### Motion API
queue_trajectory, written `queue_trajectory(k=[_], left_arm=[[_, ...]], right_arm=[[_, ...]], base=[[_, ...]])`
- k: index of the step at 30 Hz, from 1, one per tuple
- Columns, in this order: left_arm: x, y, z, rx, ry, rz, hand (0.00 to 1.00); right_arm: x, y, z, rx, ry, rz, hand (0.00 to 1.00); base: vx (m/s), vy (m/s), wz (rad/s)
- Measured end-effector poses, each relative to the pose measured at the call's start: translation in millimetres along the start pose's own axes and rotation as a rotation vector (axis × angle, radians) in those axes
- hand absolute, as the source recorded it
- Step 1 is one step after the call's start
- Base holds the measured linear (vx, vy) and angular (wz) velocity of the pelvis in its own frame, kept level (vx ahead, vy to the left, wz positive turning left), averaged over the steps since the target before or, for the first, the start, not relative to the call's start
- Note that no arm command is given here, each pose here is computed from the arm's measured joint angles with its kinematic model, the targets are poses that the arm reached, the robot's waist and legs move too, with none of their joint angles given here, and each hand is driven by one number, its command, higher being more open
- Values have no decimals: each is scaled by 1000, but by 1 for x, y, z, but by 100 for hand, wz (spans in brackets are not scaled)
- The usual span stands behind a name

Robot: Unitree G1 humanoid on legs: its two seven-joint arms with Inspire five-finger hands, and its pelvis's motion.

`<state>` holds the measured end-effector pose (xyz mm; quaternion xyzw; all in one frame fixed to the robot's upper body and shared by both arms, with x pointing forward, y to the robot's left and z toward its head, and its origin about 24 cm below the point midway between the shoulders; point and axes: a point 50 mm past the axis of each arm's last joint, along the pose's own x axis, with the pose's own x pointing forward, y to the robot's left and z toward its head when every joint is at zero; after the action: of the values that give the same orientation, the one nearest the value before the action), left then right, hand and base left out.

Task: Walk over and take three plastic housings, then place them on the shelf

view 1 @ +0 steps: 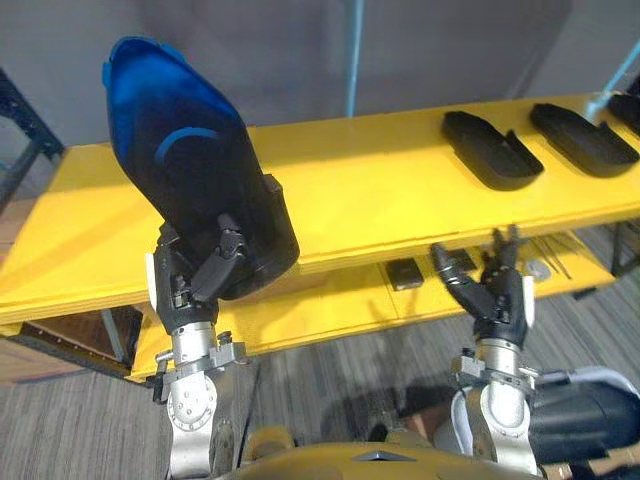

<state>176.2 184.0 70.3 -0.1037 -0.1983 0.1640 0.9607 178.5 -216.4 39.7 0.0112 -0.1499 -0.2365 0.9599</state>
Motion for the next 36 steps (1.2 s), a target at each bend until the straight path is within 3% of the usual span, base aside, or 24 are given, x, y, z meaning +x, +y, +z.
queue_trajectory(k=[3,10,14,19,28,30,36], left_arm=[[5,0,3,7,-29,-8,0],[16,-5,14,-12,-71,-132,0],[20,-23,20,-92,-48,-292,0],[43,-54,13,-150,53,-482,0],[98,-39,-14,-188,212,-151,0],[110,-32,-18,-170,231,-80,0],[126,-14,-32,-135,305,42,0]], right_arm=[[6,-9,17,-38,-110,-90,100],[1,-7,32,-5,-159,-74,100],[-8,-11,34,31,-129,-29,100],[-16,-13,24,40,-23,45,100],[-64,-28,-33,-73,397,186,100],[-81,-27,-52,-154,538,295,100],[-107,-14,-74,-201,707,499,100]], base=[[91,176,-27],[114,119,-27],[49,-12,-22],[-17,9,-35],[-39,-14,-34],[-17,-16,-2],[-11,-12,0]])
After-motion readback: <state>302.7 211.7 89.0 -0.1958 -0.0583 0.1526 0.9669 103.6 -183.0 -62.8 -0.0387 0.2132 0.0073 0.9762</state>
